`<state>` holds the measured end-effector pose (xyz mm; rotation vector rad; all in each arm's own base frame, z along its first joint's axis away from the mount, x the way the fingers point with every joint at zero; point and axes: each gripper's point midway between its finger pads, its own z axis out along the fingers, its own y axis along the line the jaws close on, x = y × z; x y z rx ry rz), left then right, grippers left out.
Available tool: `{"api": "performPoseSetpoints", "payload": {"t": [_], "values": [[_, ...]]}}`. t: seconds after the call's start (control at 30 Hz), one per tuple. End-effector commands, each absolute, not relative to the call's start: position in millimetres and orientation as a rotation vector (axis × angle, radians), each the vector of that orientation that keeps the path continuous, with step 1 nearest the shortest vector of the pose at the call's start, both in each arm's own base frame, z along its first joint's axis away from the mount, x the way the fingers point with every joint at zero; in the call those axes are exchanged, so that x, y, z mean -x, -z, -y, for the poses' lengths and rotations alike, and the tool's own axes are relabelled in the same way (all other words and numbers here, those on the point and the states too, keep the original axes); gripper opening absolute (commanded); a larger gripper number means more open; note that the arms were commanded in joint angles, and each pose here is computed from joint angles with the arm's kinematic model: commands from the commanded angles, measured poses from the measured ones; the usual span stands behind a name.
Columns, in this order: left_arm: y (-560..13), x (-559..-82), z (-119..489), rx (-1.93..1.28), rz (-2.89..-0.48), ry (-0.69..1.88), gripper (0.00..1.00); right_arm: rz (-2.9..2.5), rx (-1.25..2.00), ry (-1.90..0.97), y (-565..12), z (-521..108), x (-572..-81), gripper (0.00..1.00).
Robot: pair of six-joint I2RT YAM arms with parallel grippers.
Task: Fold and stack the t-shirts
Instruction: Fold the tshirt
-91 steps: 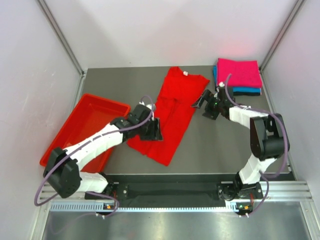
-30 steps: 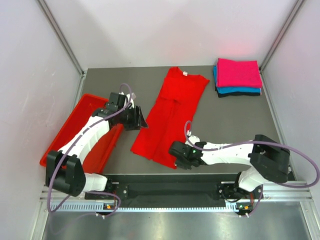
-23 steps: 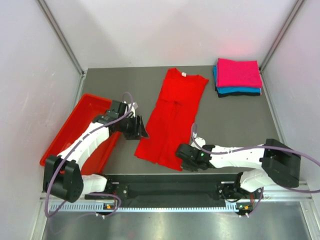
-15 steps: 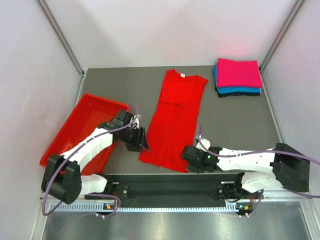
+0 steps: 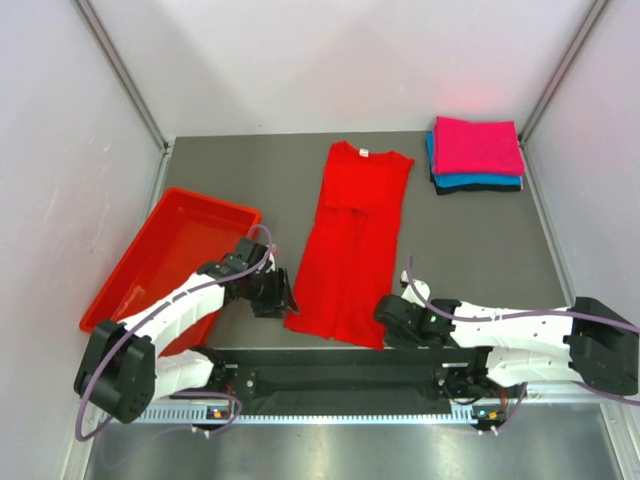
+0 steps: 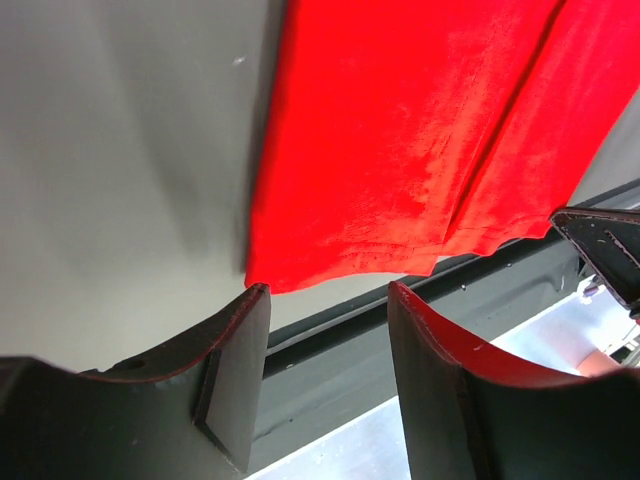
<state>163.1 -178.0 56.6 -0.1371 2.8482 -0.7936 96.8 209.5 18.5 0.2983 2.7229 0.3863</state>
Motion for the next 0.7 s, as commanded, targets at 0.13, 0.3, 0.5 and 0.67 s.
{"api": "performPoseSetpoints", "payload": {"t": [0.13,0.3,0.5,0.67], "values": [[-49,-169,182,0.174,-2.798,0.784,0.55,-2.734,-0.248,-0.391,-17,-207,-91,0.00],[-40,-167,180,0.185,-2.817,0.762,0.54,-2.735,-0.256,-0.403,-16,-208,-91,0.01],[-34,-167,174,0.196,-2.825,0.680,0.54,-2.738,-0.315,-0.413,-19,-210,-89,0.34],[-28,-162,175,0.202,-2.844,0.672,0.53,-2.739,-0.353,-0.416,-15,-210,-87,0.36]]}}
